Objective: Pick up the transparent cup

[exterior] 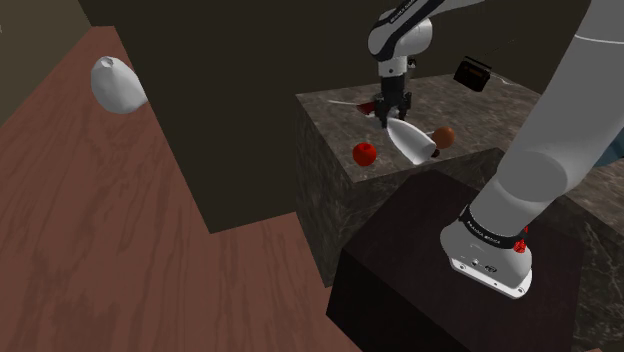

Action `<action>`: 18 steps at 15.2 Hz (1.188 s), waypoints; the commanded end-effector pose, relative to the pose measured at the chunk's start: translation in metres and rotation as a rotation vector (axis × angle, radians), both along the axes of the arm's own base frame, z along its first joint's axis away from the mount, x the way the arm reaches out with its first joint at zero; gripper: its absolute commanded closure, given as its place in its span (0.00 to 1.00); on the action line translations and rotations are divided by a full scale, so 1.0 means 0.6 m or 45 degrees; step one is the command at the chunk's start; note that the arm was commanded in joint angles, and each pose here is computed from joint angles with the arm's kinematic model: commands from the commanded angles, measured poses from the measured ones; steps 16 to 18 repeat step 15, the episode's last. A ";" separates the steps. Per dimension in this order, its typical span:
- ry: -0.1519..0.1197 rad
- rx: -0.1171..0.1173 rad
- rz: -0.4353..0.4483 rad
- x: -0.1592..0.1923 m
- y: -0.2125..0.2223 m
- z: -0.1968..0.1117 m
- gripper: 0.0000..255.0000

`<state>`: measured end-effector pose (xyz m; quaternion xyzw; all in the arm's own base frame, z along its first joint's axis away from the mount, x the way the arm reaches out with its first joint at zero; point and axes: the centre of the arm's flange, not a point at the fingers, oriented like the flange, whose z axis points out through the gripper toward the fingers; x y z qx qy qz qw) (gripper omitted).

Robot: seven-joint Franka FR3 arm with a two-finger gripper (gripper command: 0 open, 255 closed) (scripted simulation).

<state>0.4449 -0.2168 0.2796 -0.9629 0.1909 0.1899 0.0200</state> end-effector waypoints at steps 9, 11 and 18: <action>0.000 0.000 0.000 0.001 -0.001 0.085 1.00; 0.000 0.000 0.000 0.001 -0.001 0.103 1.00; 0.000 0.000 0.000 0.001 -0.001 0.122 1.00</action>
